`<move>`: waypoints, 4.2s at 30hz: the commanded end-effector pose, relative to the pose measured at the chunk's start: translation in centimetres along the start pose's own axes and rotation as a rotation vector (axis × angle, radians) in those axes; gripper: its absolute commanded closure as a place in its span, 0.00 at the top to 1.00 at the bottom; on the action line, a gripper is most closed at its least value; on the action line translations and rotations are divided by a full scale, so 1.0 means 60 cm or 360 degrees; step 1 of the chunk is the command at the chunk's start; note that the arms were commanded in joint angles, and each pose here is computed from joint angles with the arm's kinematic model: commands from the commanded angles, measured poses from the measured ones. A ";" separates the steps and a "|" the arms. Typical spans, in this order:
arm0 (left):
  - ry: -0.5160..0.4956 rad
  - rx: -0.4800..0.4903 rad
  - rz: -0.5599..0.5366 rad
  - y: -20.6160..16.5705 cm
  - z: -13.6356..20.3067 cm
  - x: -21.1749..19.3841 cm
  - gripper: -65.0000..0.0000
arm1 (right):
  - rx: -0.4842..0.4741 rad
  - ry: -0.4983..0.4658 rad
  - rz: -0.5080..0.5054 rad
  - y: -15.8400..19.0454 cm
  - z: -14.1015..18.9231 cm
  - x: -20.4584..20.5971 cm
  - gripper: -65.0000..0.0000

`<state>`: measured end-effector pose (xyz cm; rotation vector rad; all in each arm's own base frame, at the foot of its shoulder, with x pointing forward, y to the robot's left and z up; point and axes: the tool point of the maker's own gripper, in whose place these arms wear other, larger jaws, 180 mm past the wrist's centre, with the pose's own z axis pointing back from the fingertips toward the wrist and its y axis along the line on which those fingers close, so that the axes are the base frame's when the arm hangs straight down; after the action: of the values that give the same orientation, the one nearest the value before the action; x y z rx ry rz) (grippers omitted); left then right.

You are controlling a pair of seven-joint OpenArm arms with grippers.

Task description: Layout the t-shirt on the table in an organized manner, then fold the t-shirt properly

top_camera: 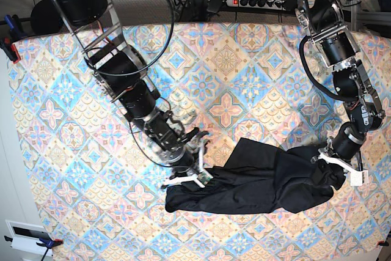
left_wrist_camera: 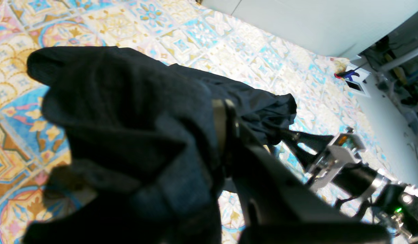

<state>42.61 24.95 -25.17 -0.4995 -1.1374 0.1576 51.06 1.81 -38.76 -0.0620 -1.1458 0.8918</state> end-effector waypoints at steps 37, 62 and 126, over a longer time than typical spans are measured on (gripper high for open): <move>-0.0098 -0.0039 -0.0059 -0.013 0.004 0.042 0.00 | -0.0063 0.0450 0.0121 -0.033 0.197 -0.305 0.00; -0.0094 -0.0039 -0.0057 -0.013 0.003 0.040 0.00 | -0.0521 0.0204 -0.0071 -0.228 0.236 -0.146 0.23; -0.0022 -0.0007 -0.0036 0.002 0.011 0.000 0.00 | -0.0459 0.0243 -0.0171 -0.194 0.188 -0.136 0.19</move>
<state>41.27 24.73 -27.33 -0.4922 -1.0872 0.1565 45.31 -16.21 -38.28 -0.2867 -0.9969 0.6167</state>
